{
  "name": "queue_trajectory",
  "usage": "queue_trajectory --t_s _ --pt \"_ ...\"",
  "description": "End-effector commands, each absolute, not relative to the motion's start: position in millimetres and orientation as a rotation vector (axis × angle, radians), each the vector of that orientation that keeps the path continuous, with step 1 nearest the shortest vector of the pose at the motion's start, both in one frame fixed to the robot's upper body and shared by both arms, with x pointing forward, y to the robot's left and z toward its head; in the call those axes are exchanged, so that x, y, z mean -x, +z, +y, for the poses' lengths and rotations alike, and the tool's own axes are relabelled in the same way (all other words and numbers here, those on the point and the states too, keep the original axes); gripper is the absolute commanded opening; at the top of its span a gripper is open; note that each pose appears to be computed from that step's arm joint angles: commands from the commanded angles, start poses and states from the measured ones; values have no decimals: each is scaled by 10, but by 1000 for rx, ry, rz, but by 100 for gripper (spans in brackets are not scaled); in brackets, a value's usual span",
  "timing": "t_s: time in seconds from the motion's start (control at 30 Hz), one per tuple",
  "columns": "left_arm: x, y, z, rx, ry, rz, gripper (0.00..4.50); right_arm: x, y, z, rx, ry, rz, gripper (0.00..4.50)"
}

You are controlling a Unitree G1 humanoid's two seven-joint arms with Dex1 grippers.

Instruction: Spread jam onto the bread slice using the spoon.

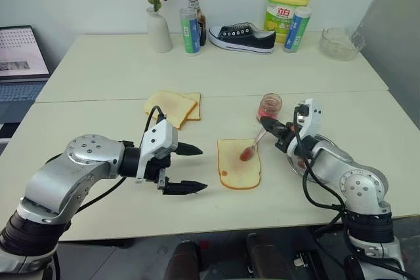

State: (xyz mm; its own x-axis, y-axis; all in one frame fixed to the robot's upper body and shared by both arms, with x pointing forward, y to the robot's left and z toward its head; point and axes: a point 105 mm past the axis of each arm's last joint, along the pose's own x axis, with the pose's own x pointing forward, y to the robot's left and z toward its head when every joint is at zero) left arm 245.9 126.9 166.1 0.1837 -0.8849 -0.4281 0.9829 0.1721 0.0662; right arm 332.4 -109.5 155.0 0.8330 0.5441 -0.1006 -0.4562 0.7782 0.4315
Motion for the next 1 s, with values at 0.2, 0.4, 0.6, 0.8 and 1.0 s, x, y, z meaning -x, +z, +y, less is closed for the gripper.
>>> queue_trajectory --t_s 0.2,0.4,0.6,0.8,1.0 --pt "-2479 1762 1285 -412 -1359 271 450 -3286 2044 -1186 -531 601 123 3" --pt "-2468 1765 1263 -412 -1359 260 450 -3287 1964 -962 -675 628 184 3" --pt "-2440 1769 1242 -407 -1357 256 450 -3333 1571 -926 -701 586 277 3" --pt "-2431 1755 1253 -405 -1353 261 450 -3339 1345 -1288 -669 496 308 3" --pt "-2458 1761 1243 -408 -1360 256 450 -3338 1414 -1572 -642 434 273 3"
